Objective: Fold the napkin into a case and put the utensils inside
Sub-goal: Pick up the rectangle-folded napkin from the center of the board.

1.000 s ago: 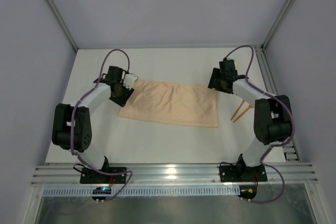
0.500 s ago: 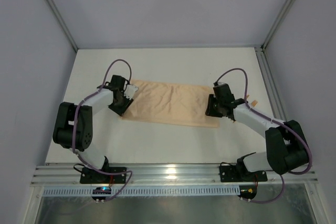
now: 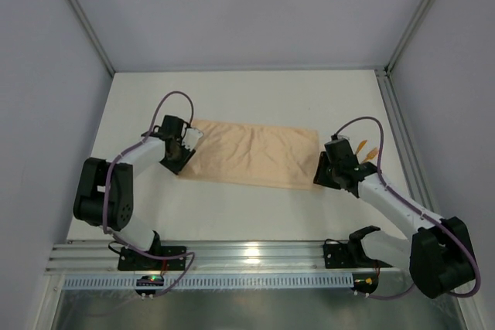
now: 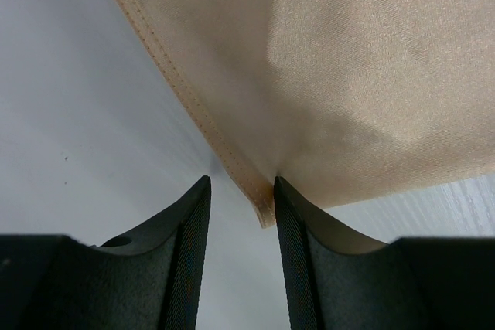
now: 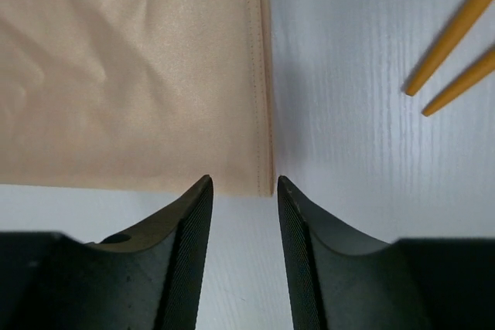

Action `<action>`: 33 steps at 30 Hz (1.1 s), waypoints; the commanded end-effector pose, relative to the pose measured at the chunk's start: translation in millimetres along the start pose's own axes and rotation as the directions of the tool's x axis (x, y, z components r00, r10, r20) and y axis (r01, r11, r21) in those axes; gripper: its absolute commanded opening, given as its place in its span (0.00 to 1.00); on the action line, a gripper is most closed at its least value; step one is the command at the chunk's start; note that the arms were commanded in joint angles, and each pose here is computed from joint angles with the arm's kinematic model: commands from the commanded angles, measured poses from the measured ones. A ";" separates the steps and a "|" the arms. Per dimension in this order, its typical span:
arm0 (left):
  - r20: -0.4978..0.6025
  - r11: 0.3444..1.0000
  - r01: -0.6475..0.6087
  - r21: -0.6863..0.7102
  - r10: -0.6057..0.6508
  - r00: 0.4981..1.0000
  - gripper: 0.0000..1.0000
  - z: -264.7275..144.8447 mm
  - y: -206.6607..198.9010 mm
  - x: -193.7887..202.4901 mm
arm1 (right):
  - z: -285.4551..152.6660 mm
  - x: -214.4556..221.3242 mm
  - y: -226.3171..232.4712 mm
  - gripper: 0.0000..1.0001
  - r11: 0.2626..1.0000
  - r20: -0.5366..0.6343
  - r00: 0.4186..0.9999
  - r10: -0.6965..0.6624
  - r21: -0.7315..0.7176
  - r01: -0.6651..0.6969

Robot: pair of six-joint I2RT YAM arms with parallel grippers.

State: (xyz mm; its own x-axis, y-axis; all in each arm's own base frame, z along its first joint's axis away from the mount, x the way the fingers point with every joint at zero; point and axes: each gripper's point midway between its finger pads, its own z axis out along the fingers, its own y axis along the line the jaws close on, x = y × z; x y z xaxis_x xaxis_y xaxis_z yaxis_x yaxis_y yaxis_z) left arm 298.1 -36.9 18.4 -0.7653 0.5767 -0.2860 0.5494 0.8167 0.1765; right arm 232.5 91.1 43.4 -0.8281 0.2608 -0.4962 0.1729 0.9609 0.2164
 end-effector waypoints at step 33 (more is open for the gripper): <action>0.112 0.995 0.005 0.103 -0.017 0.994 0.45 -45.4 -24.4 -1.2 | -1.0 -21.8 -22.0 0.03 0.966 0.114 0.960 0.257 -0.008 -0.257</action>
State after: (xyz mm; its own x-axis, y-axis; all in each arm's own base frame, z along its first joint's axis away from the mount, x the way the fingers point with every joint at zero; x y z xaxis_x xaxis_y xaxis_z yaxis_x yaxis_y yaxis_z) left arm 269.6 -47.3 38.0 -0.7472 0.5690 -0.3434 0.5707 0.8141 0.1072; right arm 227.4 78.8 27.8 -0.6823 0.6026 -0.4138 0.4351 0.7897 0.4326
